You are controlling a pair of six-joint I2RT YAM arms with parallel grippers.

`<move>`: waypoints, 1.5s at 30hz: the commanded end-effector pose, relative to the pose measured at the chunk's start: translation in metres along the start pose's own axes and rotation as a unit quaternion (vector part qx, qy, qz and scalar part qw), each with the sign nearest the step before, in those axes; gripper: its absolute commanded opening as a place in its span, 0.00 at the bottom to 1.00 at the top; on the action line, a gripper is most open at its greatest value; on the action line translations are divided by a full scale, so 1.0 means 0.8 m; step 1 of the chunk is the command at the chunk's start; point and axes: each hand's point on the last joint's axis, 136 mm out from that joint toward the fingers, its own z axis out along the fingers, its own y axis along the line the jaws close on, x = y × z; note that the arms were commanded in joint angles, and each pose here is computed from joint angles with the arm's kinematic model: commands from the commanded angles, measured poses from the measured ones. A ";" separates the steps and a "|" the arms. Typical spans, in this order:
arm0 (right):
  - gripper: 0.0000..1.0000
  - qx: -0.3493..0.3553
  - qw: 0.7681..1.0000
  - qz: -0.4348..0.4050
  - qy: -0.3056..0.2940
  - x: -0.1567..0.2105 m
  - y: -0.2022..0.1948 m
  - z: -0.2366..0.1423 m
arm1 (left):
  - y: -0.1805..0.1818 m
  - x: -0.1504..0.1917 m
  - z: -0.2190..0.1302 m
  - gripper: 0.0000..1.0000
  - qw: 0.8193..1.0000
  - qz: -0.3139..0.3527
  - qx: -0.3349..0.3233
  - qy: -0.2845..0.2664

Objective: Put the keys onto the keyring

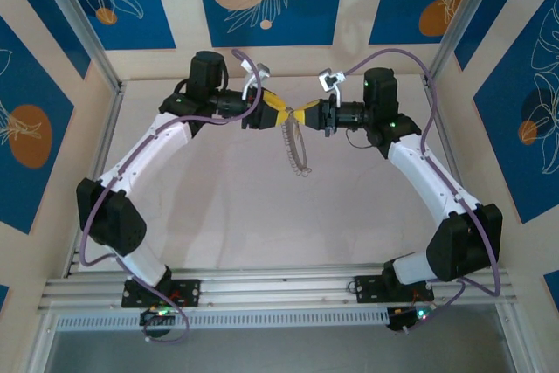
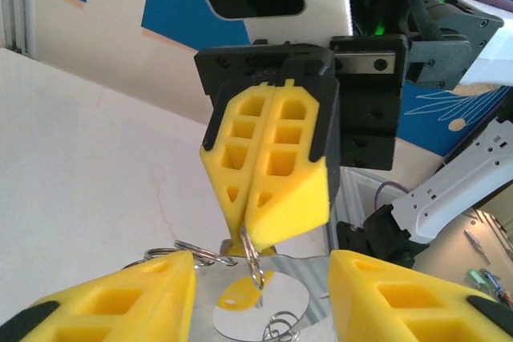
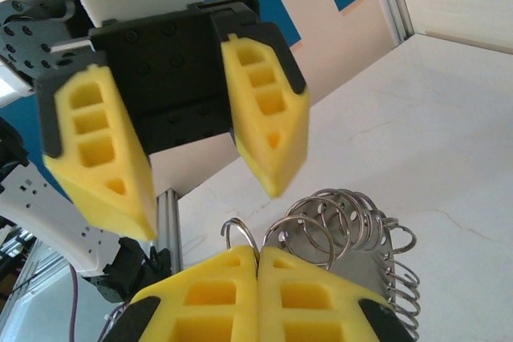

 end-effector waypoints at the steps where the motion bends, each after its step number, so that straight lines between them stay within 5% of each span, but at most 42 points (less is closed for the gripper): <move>1: 0.00 -0.005 1.000 -0.021 -0.001 -0.011 0.009 0.003 | -0.007 -0.004 -0.001 0.45 1.000 0.007 0.019 0.003; 14: 0.00 -0.004 1.000 -0.017 0.004 -0.008 0.003 0.011 | -0.001 0.007 0.005 0.34 1.000 0.000 0.021 0.012; 35: 0.00 -0.002 1.000 -0.008 -0.006 -0.013 0.002 0.003 | 0.012 0.011 0.021 0.00 1.000 0.007 0.006 -0.002; 41: 0.32 0.027 0.996 0.020 -0.077 -0.026 -0.004 -0.050 | 0.006 -0.002 0.018 0.00 0.998 0.016 0.010 -0.052; 45: 0.38 0.050 0.992 0.033 -0.109 -0.017 -0.003 -0.071 | -0.002 -0.013 0.012 0.00 0.995 0.018 0.017 -0.095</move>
